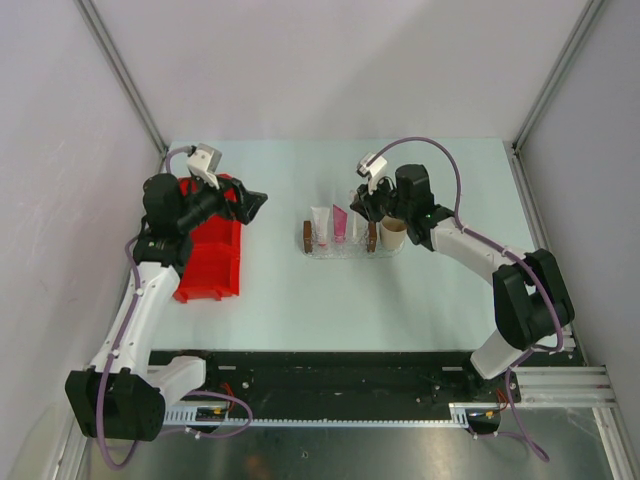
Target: Prepare toiletry sets of a toothbrush and toothpaste on the tray
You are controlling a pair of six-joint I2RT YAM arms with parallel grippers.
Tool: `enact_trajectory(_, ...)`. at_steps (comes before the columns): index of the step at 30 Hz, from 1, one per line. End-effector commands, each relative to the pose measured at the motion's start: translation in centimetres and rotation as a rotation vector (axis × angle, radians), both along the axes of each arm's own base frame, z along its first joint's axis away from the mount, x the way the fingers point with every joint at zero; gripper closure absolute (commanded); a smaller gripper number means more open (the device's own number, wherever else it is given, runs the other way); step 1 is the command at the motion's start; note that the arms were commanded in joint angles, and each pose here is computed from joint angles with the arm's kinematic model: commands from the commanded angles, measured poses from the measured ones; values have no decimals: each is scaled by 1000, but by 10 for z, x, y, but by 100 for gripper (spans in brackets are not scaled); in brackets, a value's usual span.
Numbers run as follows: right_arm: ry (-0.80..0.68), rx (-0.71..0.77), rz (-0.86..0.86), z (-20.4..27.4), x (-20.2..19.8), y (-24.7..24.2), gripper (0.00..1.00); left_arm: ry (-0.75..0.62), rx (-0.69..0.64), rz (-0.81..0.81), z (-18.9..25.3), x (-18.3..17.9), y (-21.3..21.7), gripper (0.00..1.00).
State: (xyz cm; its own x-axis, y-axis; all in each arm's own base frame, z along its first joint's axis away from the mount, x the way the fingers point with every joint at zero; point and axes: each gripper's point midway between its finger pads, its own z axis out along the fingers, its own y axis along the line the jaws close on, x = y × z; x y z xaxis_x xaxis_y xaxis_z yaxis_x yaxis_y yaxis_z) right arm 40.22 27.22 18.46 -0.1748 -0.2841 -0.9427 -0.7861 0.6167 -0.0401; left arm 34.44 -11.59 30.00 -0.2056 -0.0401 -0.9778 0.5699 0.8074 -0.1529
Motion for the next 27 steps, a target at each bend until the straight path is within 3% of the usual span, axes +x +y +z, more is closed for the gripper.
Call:
enact_trajectory(1,-41,8,-4,5,6,4,100,-51,15,-6,8,-3,3,0)
enact_trajectory(27,-49,-32,-2,-4,6,5,100,-38,8,-10,5,-2,4,0)
